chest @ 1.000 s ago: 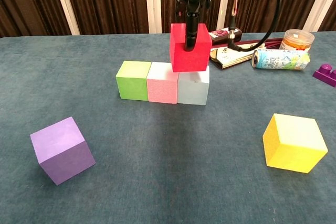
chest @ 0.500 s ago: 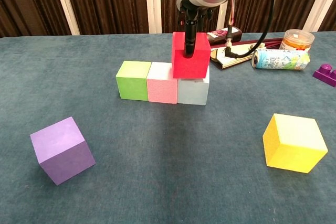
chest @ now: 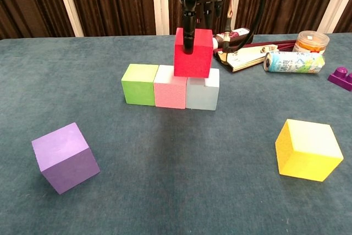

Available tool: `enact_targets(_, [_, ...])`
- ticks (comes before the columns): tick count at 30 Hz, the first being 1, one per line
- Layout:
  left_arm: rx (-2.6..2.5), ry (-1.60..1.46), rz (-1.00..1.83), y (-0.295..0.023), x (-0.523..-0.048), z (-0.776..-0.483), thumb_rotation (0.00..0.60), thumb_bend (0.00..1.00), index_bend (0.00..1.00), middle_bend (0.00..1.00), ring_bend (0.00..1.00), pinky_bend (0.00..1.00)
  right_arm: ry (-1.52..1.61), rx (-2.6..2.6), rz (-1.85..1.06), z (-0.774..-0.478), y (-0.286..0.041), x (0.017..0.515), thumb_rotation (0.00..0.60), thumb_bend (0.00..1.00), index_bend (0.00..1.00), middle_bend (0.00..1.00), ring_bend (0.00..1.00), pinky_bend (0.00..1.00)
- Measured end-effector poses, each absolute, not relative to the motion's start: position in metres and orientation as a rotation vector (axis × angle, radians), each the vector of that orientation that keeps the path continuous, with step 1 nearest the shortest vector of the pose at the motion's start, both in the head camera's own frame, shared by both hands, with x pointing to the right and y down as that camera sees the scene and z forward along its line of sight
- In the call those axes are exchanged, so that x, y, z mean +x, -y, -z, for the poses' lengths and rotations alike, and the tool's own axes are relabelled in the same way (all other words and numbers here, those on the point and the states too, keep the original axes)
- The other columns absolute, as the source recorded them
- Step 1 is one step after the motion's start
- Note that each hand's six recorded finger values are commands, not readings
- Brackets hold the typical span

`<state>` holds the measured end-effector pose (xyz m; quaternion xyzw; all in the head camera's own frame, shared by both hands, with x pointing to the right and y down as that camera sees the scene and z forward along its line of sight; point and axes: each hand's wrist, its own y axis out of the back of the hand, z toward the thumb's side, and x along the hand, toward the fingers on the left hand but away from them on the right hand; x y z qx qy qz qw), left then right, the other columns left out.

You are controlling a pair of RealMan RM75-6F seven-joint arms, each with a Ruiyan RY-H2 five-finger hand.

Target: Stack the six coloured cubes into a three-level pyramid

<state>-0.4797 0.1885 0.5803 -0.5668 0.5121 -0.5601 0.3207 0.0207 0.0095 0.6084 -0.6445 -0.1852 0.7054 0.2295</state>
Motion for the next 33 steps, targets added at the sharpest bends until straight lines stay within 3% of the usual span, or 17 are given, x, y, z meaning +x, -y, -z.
enact_targets(33, [-1.458,-1.359,1.477,-0.19,-0.481,-0.577,0.6,0.36,0.0,0.0,0.0,0.0,0.555,-1.799,-1.916,-0.626,-0.007,-0.002,0.6,0.29,0.35,0.35,0.16,0.0])
